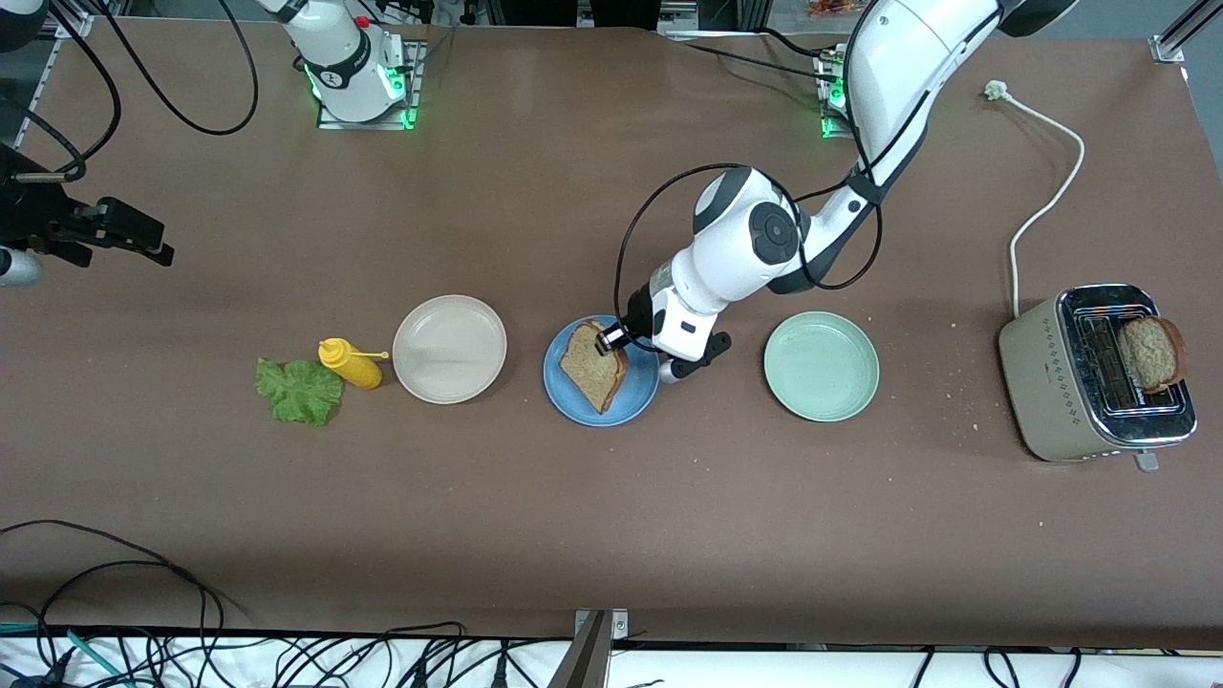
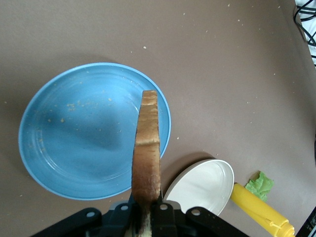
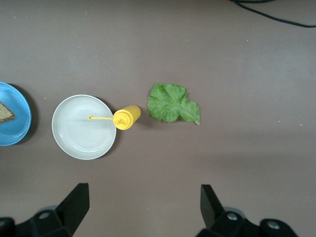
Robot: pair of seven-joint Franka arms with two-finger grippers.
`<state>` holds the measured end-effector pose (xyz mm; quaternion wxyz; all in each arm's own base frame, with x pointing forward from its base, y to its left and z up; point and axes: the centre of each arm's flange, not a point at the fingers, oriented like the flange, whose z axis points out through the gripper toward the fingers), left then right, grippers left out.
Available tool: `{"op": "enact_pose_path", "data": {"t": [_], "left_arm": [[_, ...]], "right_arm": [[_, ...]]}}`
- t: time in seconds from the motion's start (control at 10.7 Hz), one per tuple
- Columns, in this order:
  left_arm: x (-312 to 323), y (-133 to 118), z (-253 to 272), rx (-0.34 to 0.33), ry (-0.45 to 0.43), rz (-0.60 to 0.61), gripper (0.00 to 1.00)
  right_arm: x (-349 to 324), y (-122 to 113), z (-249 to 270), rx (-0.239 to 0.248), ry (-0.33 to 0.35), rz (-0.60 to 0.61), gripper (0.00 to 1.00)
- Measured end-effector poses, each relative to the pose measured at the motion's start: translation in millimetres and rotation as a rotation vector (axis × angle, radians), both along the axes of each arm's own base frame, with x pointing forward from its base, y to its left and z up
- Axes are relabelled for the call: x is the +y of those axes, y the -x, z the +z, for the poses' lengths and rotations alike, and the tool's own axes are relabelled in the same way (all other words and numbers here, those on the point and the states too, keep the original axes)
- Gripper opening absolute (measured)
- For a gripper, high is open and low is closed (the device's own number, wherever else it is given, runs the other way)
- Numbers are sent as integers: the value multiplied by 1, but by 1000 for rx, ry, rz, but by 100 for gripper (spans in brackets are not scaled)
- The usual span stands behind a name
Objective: Make sandwich in blue plate with both arms
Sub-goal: 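Carry the bread slice over the blue plate with the left gripper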
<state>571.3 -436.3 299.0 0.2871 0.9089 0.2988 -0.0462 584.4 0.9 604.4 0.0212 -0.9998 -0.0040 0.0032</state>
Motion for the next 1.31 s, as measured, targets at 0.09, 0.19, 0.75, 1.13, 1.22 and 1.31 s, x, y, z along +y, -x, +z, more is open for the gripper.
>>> {"op": "enact_pose_path", "data": {"t": [0.09, 0.19, 0.75, 1.13, 1.22, 1.31], "left_arm": [[-3, -1, -3, 3, 4, -1, 10], [-5, -2, -4, 3, 7, -1, 10], [-19, -3, -21, 16, 11, -9, 10], [-22, -4, -38, 15, -13, -11, 10], [-24, -4, -41, 17, -15, -13, 10], [-25, -5, -41, 14, -13, -12, 10]], "right_arm": [[0, 0, 0, 0, 0, 0, 100], [0, 0, 0, 0, 0, 0, 100], [0, 0, 0, -1, 0, 0, 100], [0, 0, 0, -2, 0, -1, 100], [0, 0, 0, -3, 0, -1, 100], [0, 0, 0, -3, 0, -1, 100]]}}
